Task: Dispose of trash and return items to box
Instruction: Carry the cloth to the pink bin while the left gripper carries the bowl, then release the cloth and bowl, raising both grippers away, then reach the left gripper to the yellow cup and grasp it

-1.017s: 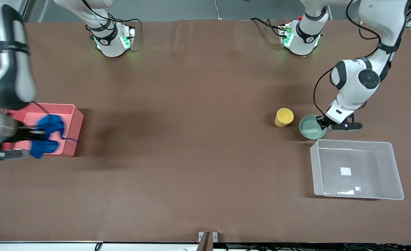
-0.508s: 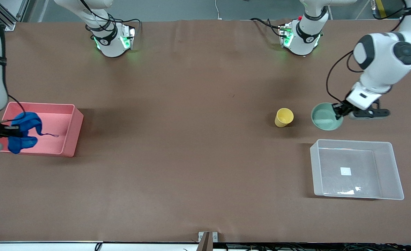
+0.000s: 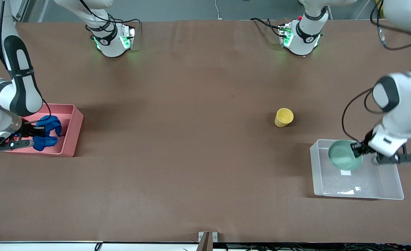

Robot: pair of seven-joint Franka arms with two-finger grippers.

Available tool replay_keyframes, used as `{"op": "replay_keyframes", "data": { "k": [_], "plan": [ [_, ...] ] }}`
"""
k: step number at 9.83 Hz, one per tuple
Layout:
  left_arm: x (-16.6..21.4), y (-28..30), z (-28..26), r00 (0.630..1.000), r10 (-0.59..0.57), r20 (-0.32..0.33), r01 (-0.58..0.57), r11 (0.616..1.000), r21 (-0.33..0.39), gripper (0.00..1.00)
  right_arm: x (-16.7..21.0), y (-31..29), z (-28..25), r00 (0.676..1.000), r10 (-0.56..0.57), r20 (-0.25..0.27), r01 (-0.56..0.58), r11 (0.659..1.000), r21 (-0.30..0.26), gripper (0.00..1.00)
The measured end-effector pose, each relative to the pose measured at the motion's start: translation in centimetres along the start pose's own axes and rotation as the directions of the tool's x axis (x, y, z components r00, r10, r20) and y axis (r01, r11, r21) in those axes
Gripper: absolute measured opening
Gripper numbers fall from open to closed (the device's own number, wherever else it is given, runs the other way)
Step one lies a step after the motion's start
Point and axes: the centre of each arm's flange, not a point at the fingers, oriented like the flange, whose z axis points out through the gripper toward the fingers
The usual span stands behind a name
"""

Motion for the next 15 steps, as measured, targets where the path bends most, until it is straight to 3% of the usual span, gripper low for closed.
{"op": "replay_keyframes", "data": {
  "k": [1, 2, 3, 5, 7, 8, 11, 14, 15],
  "plan": [
    [1.2, -1.4, 2.3, 1.0, 0.007, 0.017, -0.007, 1.0, -0.016, 0.03, -0.5, 0.4, 0.8, 1.0, 0.003, 0.009, -0.003, 1.0, 0.007, 0.15],
    [1.5, -2.5, 4.3, 0.999, 0.027, 0.038, -0.027, 0.999, -0.024, 0.03, -0.7, 0.2, 1.4, 1.0, 0.009, 0.014, -0.009, 1.0, 0.018, 0.27],
    [1.2, -3.0, 6.2, 0.997, 0.047, 0.063, -0.045, 0.999, -0.026, 0.03, -0.7, -0.2, 1.6, 1.0, 0.016, 0.015, -0.016, 0.999, 0.028, 0.41],
    [0.7, -3.1, 9.4, 0.994, 0.057, 0.088, -0.055, 0.998, -0.02, 0.04, 0.4, -1.3, 0.3, 0.989, 0.14, 0.042, -0.142, 0.989, 0.049, 0.68],
    [0.3, -3.4, 12.0, 0.994, 0.064, 0.086, -0.063, 0.998, -0.008, 0.07, 2.5, -2.2, -5.9, 0.965, 0.258, 0.051, -0.261, 0.963, 0.065, 0.98],
    [0.0, -3.6, 12.9, 0.993, 0.067, 0.096, -0.067, 0.998, -0.006, 0.16, 2.8, -2.2, -11.0, 0.958, 0.287, 0.021, -0.288, 0.955, 0.077, 1.0],
    [1.2, -3.2, 11.1, 0.995, 0.076, 0.062, -0.076, 0.997, -0.006, 0.59, 1.1, -5.4, -26.2, 0.921, 0.387, -0.041, -0.379, 0.915, 0.136, 1.0],
    [2.7, -1.5, -2.8, 0.994, 0.099, 0.04, -0.097, 0.993, -0.061, 1.0, -3.2, -12.1, -37.2, 0.91, 0.413, -0.024, -0.405, 0.901, 0.159, 1.0],
    [1.9, -0.2, -7.7, 0.992, 0.12, 0.037, -0.117, 0.99, -0.076, 1.0, -4.5, -12.8, -40.7, 0.914, 0.404, -0.038, -0.394, 0.905, 0.159, 1.0]
  ]
}}
